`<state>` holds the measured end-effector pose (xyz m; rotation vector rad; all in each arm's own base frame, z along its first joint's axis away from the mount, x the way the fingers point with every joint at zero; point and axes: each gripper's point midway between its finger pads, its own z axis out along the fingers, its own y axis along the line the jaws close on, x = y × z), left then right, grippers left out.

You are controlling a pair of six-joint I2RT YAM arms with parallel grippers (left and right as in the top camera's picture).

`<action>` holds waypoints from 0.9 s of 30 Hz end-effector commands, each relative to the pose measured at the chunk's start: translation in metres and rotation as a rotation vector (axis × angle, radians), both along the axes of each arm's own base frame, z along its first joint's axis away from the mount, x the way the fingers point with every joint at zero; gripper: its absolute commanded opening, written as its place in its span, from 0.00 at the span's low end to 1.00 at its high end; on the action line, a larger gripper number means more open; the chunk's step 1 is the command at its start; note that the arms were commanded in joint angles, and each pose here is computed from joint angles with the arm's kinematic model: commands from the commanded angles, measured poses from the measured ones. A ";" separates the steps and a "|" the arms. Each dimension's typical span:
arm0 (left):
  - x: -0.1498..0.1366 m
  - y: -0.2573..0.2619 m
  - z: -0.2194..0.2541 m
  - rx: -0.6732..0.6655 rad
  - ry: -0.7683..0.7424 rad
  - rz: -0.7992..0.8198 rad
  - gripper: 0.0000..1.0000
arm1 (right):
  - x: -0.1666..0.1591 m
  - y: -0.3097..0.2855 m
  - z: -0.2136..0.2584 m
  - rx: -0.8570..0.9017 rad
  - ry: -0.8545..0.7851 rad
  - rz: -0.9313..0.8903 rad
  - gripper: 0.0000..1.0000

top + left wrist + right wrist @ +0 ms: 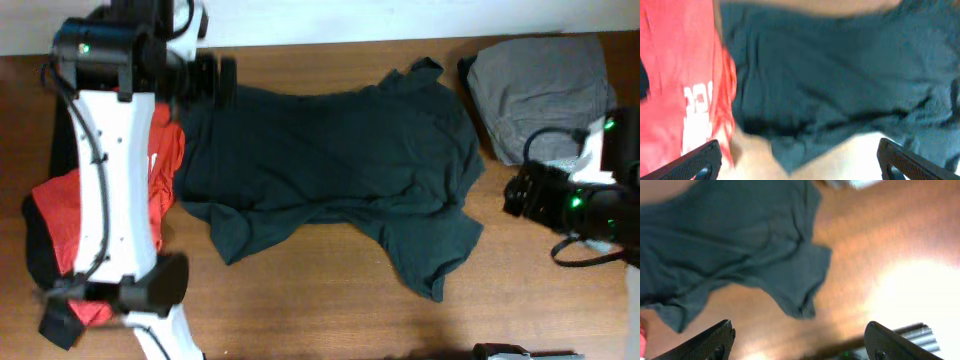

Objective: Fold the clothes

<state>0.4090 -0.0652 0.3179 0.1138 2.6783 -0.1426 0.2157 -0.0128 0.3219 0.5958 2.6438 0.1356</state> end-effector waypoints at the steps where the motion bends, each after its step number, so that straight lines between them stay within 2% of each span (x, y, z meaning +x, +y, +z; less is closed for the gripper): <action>1: -0.035 0.006 -0.044 0.042 0.187 0.053 0.99 | -0.010 -0.004 -0.049 -0.003 0.160 -0.047 0.87; 5: -0.047 0.002 -0.107 0.124 0.346 0.027 0.99 | -0.018 0.000 -0.101 0.023 0.298 -0.041 0.87; 9: -0.057 -0.006 -0.167 0.220 0.421 -0.018 0.99 | -0.024 0.009 -0.140 0.074 0.378 -0.029 0.88; 14: -0.092 -0.018 -0.226 0.281 0.532 -0.038 0.99 | -0.032 0.014 -0.170 0.104 0.431 -0.020 0.87; 20: -0.125 -0.007 -0.253 0.429 0.592 0.061 0.99 | -0.033 0.014 -0.179 0.104 0.440 -0.020 0.88; 27: -0.144 0.005 -0.278 0.564 0.554 0.159 0.96 | -0.026 0.014 -0.179 0.101 0.411 -0.019 0.88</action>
